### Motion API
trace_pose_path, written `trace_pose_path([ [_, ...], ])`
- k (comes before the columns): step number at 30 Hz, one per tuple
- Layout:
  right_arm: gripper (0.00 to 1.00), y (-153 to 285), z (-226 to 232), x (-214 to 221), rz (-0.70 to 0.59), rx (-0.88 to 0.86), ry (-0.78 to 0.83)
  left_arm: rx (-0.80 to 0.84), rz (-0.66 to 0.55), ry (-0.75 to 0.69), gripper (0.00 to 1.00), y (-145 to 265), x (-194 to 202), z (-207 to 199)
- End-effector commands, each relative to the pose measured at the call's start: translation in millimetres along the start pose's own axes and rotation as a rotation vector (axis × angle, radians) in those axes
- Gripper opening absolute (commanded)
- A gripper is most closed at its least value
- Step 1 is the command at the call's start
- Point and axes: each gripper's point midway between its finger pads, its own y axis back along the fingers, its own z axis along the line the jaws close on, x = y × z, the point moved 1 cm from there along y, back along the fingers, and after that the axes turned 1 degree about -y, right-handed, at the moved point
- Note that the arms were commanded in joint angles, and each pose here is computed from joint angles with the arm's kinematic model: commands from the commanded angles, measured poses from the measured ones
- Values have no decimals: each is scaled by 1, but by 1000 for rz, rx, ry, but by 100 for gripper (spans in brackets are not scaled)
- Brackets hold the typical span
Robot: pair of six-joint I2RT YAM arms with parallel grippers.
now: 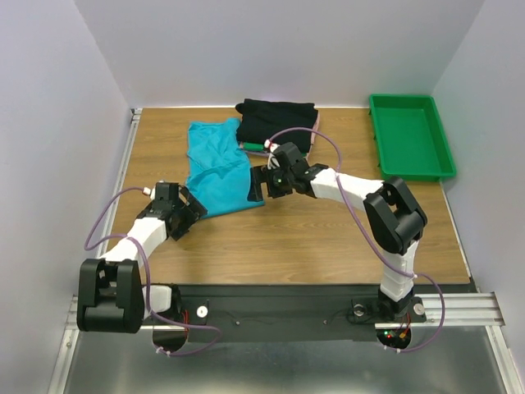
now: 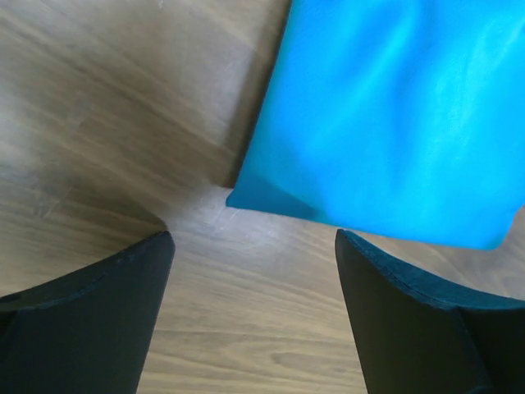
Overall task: Fold and stack the t-shirts
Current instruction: Fold the tshirt
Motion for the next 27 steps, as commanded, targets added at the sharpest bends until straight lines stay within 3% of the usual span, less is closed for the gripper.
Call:
trace_pose_path([
  [1, 99, -2, -8, 8, -2, 50, -17, 35, -57, 20, 92, 5, -6, -2],
  [3, 95, -8, -8, 10, 11, 42, -27, -10, -58, 7, 87, -1, -7, 5],
  [7, 80, -27, -13, 15, 47, 32, -31, -31, -36, 5, 62, -13, -5, 7],
  [8, 76, -29, -11, 16, 53, 20, -32, -18, -19, 3, 51, -14, -3, 5],
  [10, 58, -35, -10, 20, 73, 3, -49, -8, -3, 0, 45, -19, 0, 3],
  [11, 52, -37, -11, 21, 79, 3, -55, -6, -1, -3, 32, -20, 1, 4],
  [13, 40, -39, -10, 25, 90, -4, -53, 10, 4, -8, 27, -21, 2, 2],
  [14, 36, -39, -9, 28, 99, -9, -55, 6, -5, -8, 4, -22, 1, 3],
  [15, 28, -39, -8, 31, 106, -11, -55, 5, 3, -8, 0, -23, 2, 3],
  [21, 6, -15, -6, 33, 70, 33, -66, 142, 24, -19, 0, -4, 13, -13],
  [27, 4, 49, -3, 40, -23, 86, -114, 278, 8, 23, 0, 39, 43, -16],
])
